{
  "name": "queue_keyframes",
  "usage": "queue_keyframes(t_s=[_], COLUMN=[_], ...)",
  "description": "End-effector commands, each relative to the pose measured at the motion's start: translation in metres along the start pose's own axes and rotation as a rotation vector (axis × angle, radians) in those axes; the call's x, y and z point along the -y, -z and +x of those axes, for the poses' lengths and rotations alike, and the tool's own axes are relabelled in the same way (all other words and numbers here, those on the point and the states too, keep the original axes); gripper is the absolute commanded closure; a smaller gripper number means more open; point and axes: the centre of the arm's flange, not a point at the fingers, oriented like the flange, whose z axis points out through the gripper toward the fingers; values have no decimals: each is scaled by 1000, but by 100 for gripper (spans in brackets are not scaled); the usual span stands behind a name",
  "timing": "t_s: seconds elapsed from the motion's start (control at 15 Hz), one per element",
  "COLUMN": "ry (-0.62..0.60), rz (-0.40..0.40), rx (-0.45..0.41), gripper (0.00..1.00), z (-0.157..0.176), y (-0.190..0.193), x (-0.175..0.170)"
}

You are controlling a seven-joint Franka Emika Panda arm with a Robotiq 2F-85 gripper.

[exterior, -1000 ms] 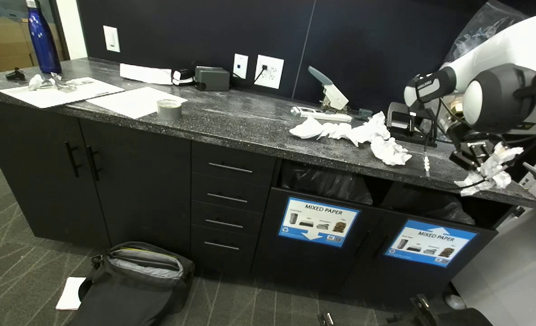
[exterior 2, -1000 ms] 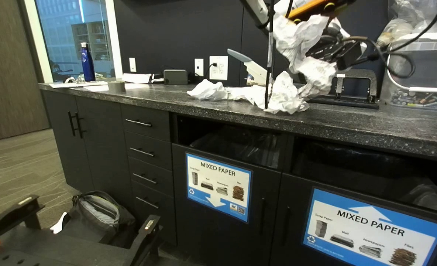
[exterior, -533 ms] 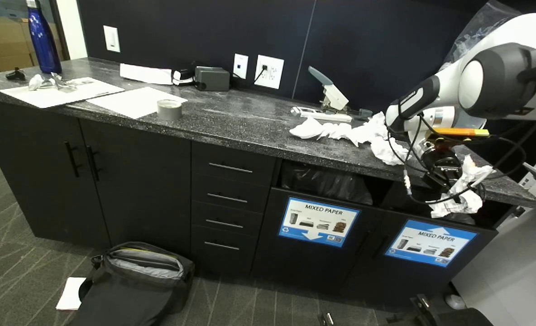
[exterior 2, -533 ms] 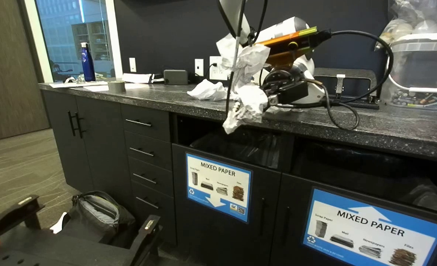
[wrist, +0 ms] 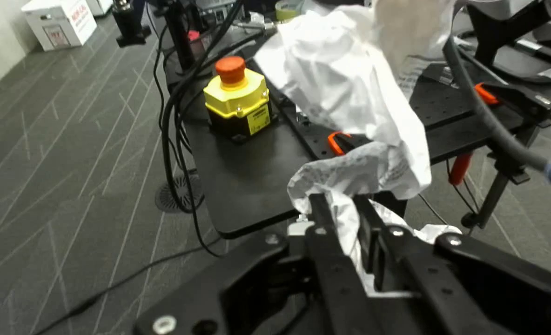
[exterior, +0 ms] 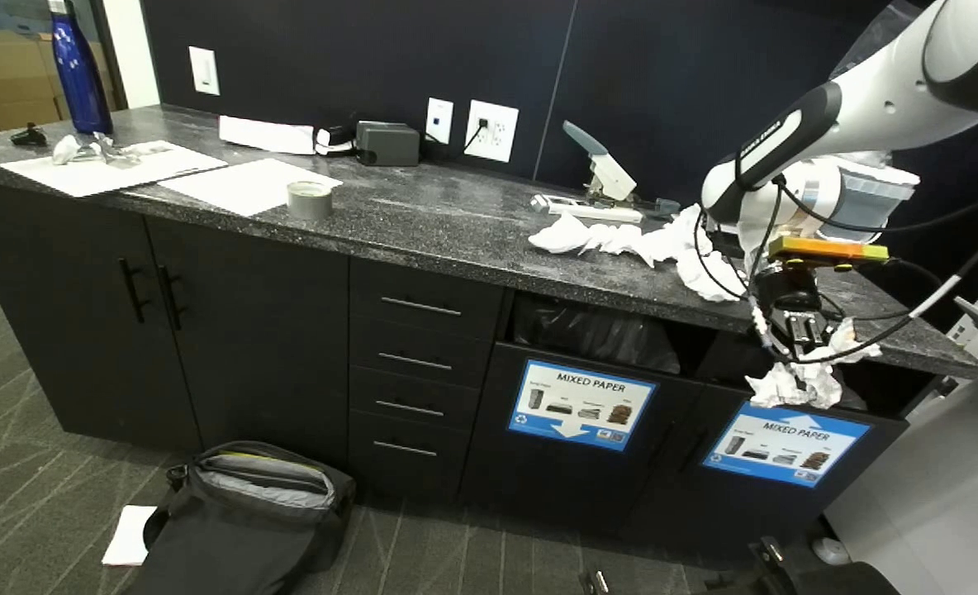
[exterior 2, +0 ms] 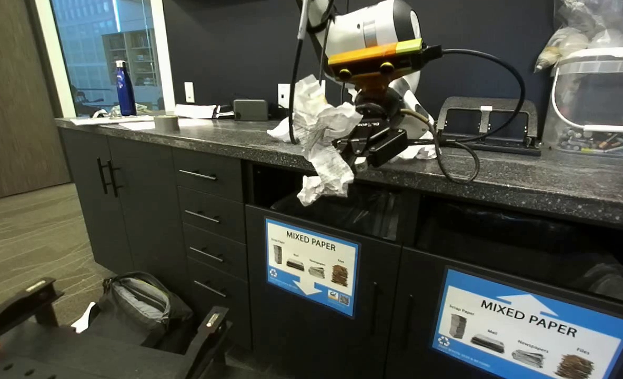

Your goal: Throw the papers on the countertop in the bin on the left

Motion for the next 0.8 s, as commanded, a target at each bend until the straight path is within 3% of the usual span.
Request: queue_keyframes(t_s=[0.0, 0.27, 0.73], ry=[60, 141, 229], rz=[32, 45, -60], rx=[-179, -333, -674], gripper=[83, 83, 84], z=[-57, -69, -23], y=[-55, -78, -81], x=[6, 8, 29])
